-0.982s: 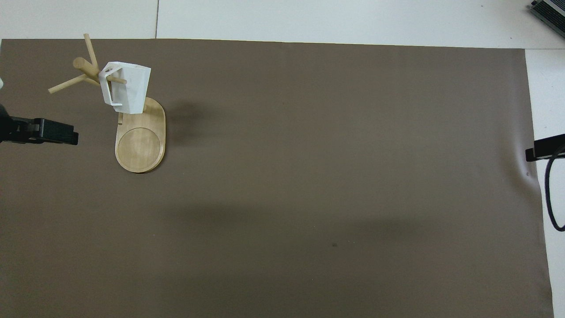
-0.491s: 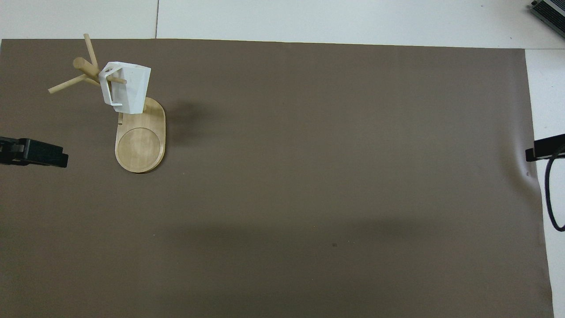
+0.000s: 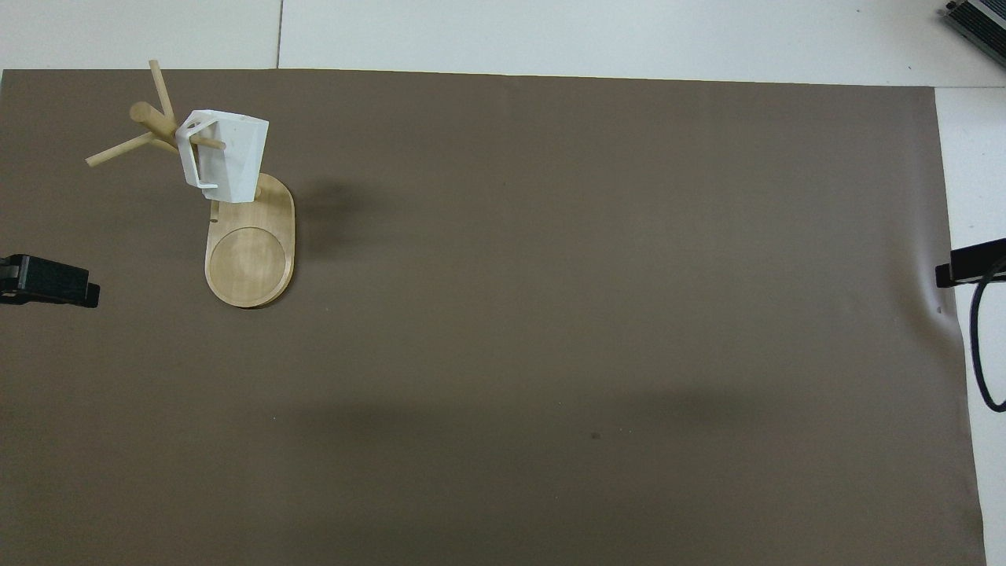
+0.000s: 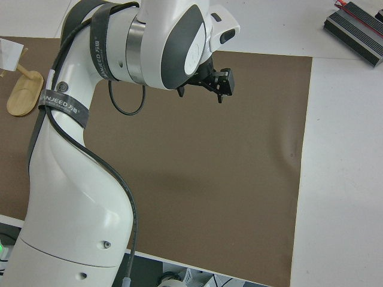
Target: Hang cup on rack
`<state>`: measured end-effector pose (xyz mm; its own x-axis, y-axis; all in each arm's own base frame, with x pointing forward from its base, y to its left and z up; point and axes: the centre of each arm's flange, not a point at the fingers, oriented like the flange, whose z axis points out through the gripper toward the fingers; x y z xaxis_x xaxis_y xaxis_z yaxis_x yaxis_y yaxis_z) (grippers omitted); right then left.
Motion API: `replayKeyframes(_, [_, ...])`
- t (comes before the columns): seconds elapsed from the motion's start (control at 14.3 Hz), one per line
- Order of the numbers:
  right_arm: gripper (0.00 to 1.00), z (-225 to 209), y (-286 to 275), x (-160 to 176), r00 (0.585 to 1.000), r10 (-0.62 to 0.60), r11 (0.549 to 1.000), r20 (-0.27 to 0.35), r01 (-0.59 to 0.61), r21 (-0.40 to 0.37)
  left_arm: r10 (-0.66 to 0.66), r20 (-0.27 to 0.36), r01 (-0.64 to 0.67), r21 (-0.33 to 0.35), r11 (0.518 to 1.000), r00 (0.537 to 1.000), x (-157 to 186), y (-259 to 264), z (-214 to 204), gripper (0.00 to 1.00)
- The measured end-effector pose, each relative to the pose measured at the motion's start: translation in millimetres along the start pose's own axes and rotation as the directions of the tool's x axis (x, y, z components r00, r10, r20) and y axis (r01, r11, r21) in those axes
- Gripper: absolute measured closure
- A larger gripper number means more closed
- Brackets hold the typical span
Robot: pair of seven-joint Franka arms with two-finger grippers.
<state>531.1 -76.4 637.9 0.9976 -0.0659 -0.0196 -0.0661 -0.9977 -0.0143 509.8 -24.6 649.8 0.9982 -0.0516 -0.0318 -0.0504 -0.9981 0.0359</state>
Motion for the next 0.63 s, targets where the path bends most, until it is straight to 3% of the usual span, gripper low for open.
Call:
replayKeyframes(0.28, [0.0, 0.0, 0.0, 0.0, 1.0, 0.0, 1.0, 0.0, 0.0, 0.0, -0.001, -0.037, 0.001, 0.014, 1.0, 0.999, 7.6, -1.6, 0.8, 0.0])
replayKeyframes(0.63, [0.0, 0.0, 0.0, 0.0, 1.0, 0.0, 1.0, 0.0, 0.0, 0.0, 0.002, -0.029, -0.001, 0.021, 1.0, 1.0, 9.8, -0.9, 5.2, 0.0])
